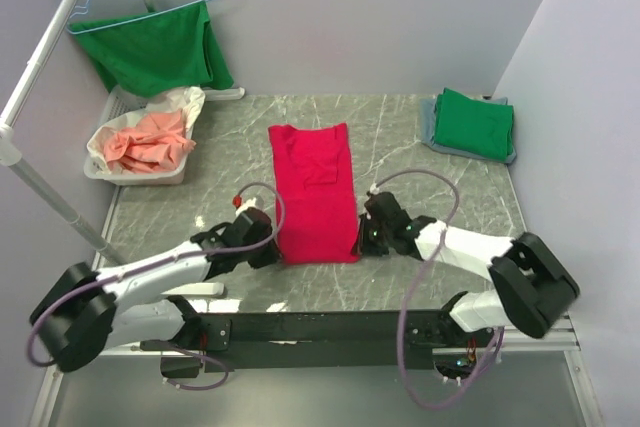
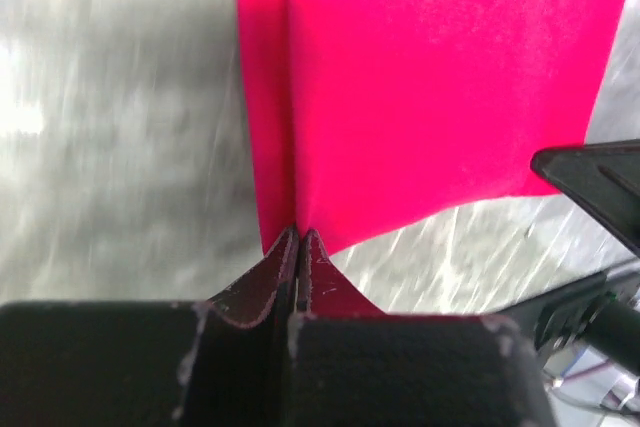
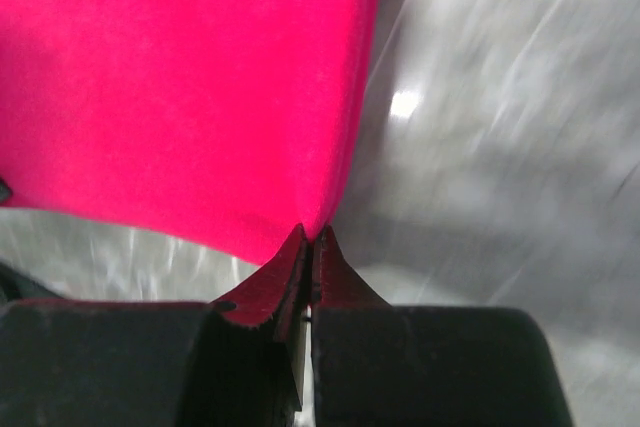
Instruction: Fold and stack the t-shirts
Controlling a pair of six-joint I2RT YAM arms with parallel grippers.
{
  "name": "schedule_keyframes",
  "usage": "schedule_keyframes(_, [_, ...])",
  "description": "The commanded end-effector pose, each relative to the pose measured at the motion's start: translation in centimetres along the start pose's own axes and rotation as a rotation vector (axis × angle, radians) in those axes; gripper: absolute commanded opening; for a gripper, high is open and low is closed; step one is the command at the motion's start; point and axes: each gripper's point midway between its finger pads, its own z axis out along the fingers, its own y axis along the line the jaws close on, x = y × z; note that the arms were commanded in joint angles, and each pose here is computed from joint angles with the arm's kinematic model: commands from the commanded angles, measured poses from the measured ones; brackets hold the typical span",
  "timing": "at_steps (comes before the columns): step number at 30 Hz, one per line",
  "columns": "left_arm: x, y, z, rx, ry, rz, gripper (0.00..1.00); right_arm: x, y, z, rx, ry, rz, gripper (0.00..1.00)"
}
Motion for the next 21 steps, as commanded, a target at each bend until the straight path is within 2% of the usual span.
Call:
schedule_keyframes(1, [2.8,2.8,-2.0,-0.111,0.011,-0.06,0.01,3.4,0.7,-2.2,0.009,0.002,0.02,0.0])
schedule_keyframes(8, [4.4,2.6,-4.7,-0.097,-0.018,-0.095,0.01,6.5,1.4,-5.0,-0.002,0.012,0.009,0.0])
schedule_keyframes(14, [2.6,0.8,-6.7,-0.115,-0.102,-0.088,0.01,3.8,2.0,-8.0,0.015,-0.098,-0.003,0.0])
schedule_keyframes(21, [-1.7,-2.4,-10.0,-0.13,-0.239,-0.086,0.01,0.3,2.9,-9.8,0.071,-0.189,-0.047,0.0])
